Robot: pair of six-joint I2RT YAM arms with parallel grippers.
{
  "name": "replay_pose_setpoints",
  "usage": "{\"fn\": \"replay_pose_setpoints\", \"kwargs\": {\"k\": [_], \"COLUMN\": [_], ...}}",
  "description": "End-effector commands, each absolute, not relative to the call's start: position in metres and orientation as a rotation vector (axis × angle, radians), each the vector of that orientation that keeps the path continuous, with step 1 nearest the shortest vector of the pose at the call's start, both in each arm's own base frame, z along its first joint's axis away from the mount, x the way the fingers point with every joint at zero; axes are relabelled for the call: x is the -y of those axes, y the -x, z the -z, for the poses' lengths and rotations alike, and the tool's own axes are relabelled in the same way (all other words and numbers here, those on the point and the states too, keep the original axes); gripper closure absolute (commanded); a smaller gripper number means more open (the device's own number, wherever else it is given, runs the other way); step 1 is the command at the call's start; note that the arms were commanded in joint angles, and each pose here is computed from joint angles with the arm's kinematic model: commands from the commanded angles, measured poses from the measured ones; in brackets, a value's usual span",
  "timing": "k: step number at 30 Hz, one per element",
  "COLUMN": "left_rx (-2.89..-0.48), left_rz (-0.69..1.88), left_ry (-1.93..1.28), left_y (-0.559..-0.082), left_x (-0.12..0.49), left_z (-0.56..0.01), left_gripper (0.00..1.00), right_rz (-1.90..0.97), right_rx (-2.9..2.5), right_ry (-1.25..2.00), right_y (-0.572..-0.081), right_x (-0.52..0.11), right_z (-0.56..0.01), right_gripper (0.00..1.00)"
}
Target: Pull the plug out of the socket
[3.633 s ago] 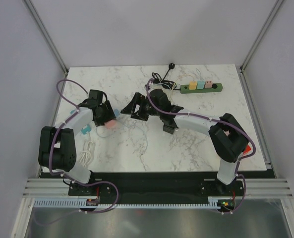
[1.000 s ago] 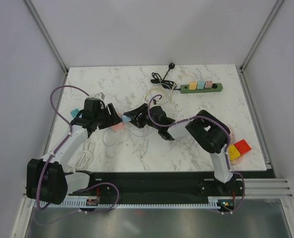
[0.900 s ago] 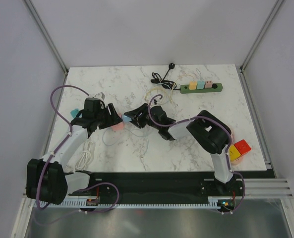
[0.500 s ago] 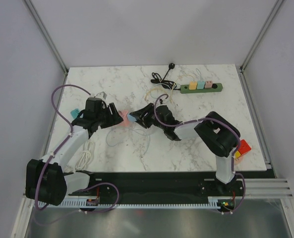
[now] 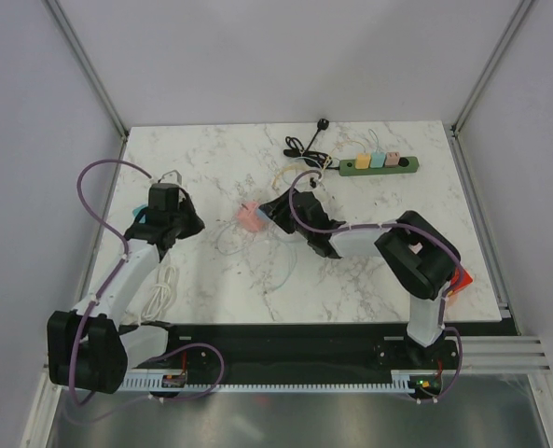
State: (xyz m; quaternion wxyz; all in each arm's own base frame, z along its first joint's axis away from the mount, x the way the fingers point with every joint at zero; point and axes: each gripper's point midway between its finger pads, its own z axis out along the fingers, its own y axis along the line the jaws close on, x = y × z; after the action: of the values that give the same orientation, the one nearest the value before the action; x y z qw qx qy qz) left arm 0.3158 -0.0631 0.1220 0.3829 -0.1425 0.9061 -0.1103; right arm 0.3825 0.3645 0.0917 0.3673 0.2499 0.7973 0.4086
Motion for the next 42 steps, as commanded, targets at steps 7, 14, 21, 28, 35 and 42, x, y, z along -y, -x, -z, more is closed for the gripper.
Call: {"fn": "replay_pose_setpoints", "kwargs": {"k": [7, 14, 21, 28, 35, 42], "left_rx": [-2.185, -2.246, -2.268, -2.281, -2.356, -2.362], "left_rz": [0.74, 0.796, 0.724, 0.666, 0.541, 0.568], "left_ry": [-0.066, -0.121, -0.164, -0.171, -0.152, -0.17], "left_y": [-0.321, -0.324, -0.328, -0.327, -0.325, -0.324], "left_x": [0.137, 0.157, 0.169, 0.167, 0.154, 0.159], "left_z": [-0.163, -0.145, -0.14, -0.136, -0.124, -0.123], "left_gripper": [0.25, 0.14, 0.09, 0.1, 0.11, 0.19], "right_rz": [-1.464, -1.715, -1.806, -1.833, -1.832, -1.865], "right_rx": [-2.028, -2.008, -1.981, -1.993, -1.994, -1.969], "right_ry": [-0.426, -0.29, -0.26, -0.221, -0.212, -0.206], "right_y": [-0.397, -0.377, -0.357, -0.341, -0.337, -0.332], "right_x": [-0.368, -0.374, -0.382, -0.401, -0.405, -0.408], "right_z": [-0.111, -0.132, -0.155, -0.16, -0.164, -0.172], "right_gripper": [1.0, 1.0, 1.0, 1.0, 1.0, 1.0]}}
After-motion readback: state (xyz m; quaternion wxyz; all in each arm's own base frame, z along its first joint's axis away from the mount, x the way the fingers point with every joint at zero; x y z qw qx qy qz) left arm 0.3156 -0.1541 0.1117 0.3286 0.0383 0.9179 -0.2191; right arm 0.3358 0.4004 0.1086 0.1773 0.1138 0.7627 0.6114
